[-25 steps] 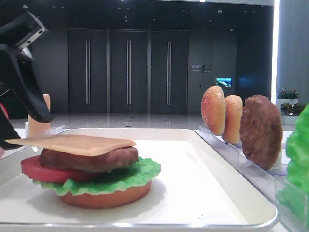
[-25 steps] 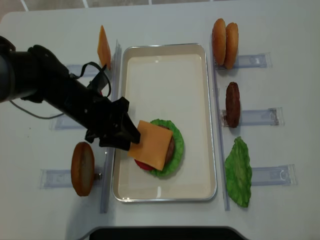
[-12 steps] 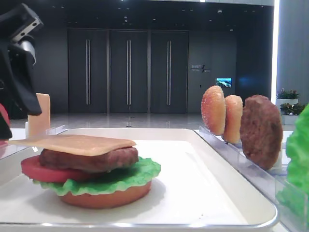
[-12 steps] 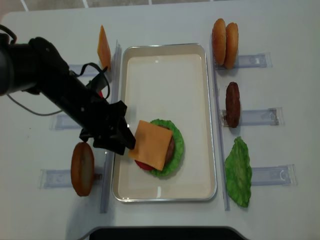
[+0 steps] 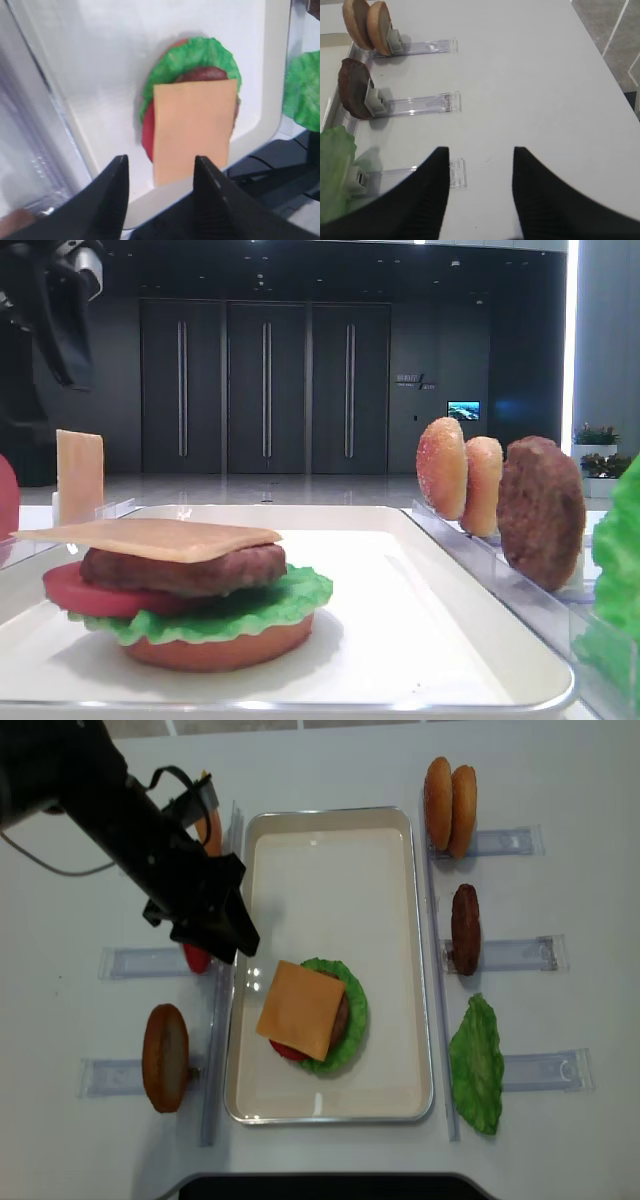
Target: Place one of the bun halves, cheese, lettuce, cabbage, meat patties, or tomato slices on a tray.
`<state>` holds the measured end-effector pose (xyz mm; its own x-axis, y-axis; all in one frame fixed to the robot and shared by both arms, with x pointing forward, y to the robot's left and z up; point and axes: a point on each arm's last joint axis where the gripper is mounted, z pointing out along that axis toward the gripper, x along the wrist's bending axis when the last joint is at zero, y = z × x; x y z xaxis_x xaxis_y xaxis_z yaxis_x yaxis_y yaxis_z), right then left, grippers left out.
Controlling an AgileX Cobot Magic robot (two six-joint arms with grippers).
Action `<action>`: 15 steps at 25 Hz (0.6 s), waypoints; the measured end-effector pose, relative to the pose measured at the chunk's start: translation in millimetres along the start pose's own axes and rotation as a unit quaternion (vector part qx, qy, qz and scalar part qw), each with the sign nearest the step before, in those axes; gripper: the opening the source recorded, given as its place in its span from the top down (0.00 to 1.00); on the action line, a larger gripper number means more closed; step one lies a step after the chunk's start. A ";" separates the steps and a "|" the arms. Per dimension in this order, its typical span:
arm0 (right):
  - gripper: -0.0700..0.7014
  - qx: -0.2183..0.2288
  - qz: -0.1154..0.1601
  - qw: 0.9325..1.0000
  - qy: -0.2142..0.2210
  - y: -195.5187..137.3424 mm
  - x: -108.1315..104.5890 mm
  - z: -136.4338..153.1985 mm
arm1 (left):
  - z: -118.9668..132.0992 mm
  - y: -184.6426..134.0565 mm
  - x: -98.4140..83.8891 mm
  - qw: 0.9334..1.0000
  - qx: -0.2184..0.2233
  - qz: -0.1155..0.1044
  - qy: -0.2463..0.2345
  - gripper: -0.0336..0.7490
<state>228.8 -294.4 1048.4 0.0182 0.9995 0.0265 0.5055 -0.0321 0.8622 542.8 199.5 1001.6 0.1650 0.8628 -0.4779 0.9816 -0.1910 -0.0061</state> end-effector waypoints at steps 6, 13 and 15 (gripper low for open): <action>0.53 0.000 0.000 1.000 0.000 0.0 0.0 0.0 | -36.3 18.6 8.4 0.989 -0.041 0.031 0.138 0.54; 0.53 0.000 0.000 1.000 0.000 0.0 0.0 0.0 | -64.5 16.5 55.8 0.979 -0.057 -0.030 0.191 0.54; 0.53 0.000 0.000 1.000 0.000 0.0 0.0 0.0 | -73.2 13.6 71.1 0.975 -0.062 -0.047 0.206 0.54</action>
<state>228.8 -294.4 1048.4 0.0182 0.9995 0.0265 0.5055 -0.0321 0.8622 574.9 292.5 1031.8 0.0735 0.9936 -0.0855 0.9942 -0.0662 0.0848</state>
